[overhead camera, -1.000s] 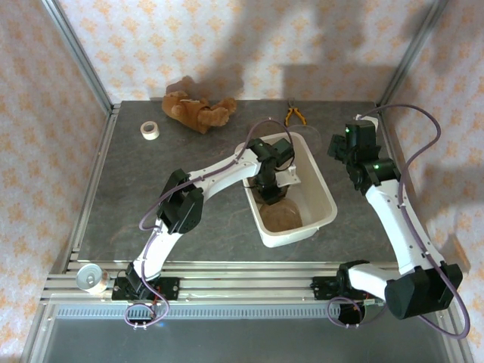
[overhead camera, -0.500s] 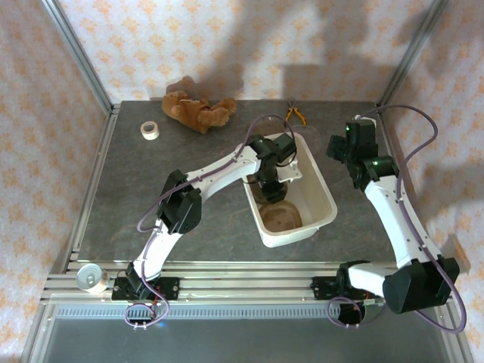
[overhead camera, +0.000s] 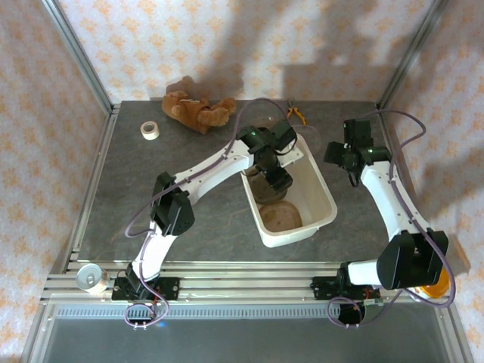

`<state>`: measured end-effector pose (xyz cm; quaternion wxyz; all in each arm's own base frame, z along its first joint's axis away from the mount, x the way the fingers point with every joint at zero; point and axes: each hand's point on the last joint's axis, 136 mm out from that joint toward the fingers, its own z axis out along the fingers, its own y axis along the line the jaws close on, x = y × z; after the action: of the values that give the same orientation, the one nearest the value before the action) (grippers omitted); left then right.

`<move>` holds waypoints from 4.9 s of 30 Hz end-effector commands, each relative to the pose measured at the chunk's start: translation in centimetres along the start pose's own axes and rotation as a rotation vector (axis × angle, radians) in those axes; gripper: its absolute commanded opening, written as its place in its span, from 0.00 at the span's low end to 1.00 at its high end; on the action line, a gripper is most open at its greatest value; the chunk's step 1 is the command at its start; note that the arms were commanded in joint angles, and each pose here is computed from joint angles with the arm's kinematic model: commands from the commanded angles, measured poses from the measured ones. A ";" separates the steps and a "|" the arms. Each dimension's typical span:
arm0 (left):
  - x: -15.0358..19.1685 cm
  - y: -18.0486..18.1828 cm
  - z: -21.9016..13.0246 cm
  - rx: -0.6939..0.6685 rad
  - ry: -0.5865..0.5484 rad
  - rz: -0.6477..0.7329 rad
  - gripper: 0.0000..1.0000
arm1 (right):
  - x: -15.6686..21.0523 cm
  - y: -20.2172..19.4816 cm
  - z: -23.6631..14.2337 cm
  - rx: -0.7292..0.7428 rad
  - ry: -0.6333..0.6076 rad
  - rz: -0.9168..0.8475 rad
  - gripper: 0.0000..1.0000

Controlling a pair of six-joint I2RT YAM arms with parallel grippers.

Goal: Place the plates into the plastic bin on the countertop

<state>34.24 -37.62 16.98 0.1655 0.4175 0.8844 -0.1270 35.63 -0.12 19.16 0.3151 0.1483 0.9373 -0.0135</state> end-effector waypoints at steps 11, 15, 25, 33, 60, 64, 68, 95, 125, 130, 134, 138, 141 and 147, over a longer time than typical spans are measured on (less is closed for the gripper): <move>0.9 11.1 -12.9 -0.275 -0.283 -0.772 0.67 | 4.4 3.1 3.4 -0.149 0.243 -0.003 0.77; 3.5 11.6 -14.3 -0.289 -0.268 -0.915 0.68 | 5.1 4.0 4.0 -0.195 0.286 0.012 0.74; 8.4 10.2 -11.5 -0.279 -0.091 -1.090 0.68 | 5.8 4.5 4.2 -0.210 0.329 0.025 0.73; 8.4 10.0 -7.4 -0.221 -0.056 -1.101 0.67 | 6.7 5.6 4.3 -0.233 0.359 0.018 0.70; 12.5 16.2 -7.5 -0.428 0.097 -0.987 0.12 | 7.0 10.1 3.8 -0.314 0.364 0.003 0.66; 13.3 17.2 -8.4 -0.481 0.150 -0.888 0.08 | 4.9 8.6 4.2 -0.263 0.308 0.030 0.67; 14.0 18.0 -9.3 -0.537 0.209 -0.779 0.06 | 2.8 6.8 5.4 -0.248 0.264 0.110 0.67; 18.4 22.3 -11.3 -0.605 0.258 -0.863 0.24 | -1.6 5.3 16.2 -0.139 0.255 0.236 0.61; 14.0 21.6 -17.0 -0.565 -0.049 -0.862 0.47 | -1.0 5.2 22.4 -0.077 0.334 0.204 0.25; 13.2 21.5 -18.1 -0.567 -0.090 -0.855 0.47 | -1.5 5.0 21.6 -0.076 0.313 0.191 0.16; 12.7 21.3 -18.7 -0.567 -0.122 -0.845 0.47 | -2.4 5.0 20.8 -0.082 0.279 0.177 0.12; 12.3 21.1 -18.8 -0.558 -0.139 -0.838 0.47 | -3.0 5.1 20.2 -0.090 0.262 0.170 0.08; 12.0 20.9 -18.9 -0.553 -0.148 -0.832 0.47 | -3.2 5.1 19.8 -0.095 0.256 0.163 0.02; 11.7 20.3 -19.0 -0.552 -0.155 -0.815 0.47 | -3.4 4.9 18.2 -0.101 0.232 0.154 0.00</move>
<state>39.74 -9.69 25.55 0.2377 -0.0371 0.9700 0.0354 51.11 2.43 5.41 0.2000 0.2110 0.9519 0.0973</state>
